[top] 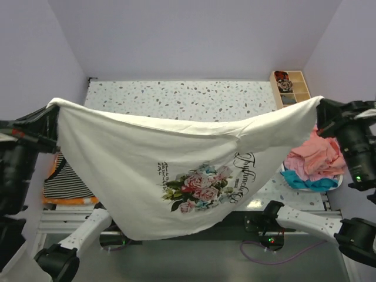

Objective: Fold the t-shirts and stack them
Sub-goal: Flatten out the tshirt

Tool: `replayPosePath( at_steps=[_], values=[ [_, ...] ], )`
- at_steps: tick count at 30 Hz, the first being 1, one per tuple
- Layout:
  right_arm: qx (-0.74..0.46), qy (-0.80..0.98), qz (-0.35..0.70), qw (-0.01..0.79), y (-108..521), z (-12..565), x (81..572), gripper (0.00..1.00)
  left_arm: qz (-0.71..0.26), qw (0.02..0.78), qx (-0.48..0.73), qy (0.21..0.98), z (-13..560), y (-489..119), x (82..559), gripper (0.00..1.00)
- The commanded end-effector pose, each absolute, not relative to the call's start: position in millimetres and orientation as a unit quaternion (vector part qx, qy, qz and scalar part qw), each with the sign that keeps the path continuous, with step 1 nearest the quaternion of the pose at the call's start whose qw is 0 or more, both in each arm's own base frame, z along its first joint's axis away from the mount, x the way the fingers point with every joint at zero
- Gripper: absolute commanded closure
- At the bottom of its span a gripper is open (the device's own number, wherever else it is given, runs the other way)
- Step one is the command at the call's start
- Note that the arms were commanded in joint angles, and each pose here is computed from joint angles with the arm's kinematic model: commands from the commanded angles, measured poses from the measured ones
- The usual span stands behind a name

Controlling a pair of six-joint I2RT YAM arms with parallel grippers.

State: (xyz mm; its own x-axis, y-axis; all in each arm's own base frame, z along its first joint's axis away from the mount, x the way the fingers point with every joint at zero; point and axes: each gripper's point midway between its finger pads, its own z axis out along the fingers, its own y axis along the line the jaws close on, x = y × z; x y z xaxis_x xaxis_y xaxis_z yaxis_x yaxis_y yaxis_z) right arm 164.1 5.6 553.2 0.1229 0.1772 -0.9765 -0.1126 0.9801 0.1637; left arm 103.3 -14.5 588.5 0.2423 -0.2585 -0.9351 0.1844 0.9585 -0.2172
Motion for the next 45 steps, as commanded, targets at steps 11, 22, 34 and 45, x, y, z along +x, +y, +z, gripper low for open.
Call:
replayPosePath(
  at_steps=[11, 22, 34, 45],
  values=[
    [-0.029, 0.701, -0.082, 0.708, 127, 451, 334, 1.0, 0.03, 0.654, -0.118, 0.746, 407, -16, 379, 1.0],
    [0.031, 0.817, -0.095, 0.568, 114, 274, 561, 1.0, 0.009, 0.566, -0.126, 0.814, 244, 5, 542, 1.0],
    [0.052, 0.851, -0.019, 0.522, 106, 167, 669, 0.91, -0.003, 0.545, -0.103, 0.832, 156, 52, 641, 1.0],
    [0.107, 0.855, -0.023, 0.507, 50, 146, 670, 0.3, 0.055, 0.502, -0.148, 0.85, 105, 101, 638, 0.39]
  ],
)
